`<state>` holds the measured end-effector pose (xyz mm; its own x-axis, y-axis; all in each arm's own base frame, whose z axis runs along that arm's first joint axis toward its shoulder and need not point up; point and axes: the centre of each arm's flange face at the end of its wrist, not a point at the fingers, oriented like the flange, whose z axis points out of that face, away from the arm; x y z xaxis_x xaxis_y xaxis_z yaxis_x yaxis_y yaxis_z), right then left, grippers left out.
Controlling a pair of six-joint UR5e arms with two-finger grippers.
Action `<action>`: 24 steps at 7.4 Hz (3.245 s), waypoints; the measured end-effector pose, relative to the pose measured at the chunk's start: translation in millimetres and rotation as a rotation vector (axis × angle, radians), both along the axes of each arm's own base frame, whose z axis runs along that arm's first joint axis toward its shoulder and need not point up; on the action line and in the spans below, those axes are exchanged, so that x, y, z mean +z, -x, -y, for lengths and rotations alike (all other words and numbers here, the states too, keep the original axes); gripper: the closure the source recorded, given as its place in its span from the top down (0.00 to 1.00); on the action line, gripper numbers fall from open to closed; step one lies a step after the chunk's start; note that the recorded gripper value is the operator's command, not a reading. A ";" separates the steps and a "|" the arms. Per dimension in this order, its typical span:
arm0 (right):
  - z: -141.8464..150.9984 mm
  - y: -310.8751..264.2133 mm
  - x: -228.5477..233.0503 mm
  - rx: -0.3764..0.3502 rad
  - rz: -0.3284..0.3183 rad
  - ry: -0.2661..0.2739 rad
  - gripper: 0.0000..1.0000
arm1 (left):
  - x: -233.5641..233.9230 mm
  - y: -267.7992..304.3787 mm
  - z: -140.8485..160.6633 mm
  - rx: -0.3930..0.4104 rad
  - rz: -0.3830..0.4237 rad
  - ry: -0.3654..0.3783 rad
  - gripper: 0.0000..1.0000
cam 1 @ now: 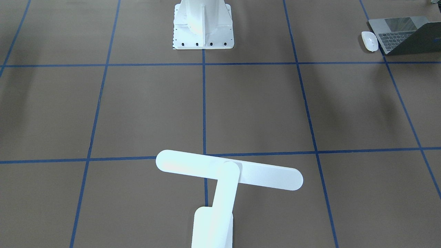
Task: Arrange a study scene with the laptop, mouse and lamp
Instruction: 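Carry the open silver laptop with the left gripper toward the table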
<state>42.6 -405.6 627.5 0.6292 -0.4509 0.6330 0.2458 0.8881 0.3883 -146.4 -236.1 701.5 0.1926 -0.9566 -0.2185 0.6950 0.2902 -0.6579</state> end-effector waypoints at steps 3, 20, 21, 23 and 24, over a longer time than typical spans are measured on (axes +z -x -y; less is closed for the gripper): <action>-11.0 1.1 5.8 -0.005 0.002 -0.016 1.00 | 30.1 -8.4 -28.0 -0.080 -0.018 0.091 0.99; -27.9 3.7 -7.6 -0.004 0.048 -0.017 1.00 | -5.6 -7.4 -7.0 -0.122 -0.119 0.138 0.00; -27.6 3.7 -7.6 -0.002 0.049 -0.016 1.00 | -34.0 1.8 21.5 -0.103 -0.115 0.116 0.00; -25.4 4.1 -9.8 -0.001 0.053 -0.019 1.00 | -83.5 16.6 84.3 -0.072 -0.089 0.057 0.00; -23.5 4.2 -11.5 -0.001 0.054 -0.023 1.00 | -109.9 17.5 118.8 -0.049 -0.074 0.013 0.00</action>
<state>38.4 -382.1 616.0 0.5939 -0.4661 0.6558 0.2245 0.8787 0.4213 -163.8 -354.9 591.6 0.1293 -0.9673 -0.2184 0.6572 0.2485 -0.7116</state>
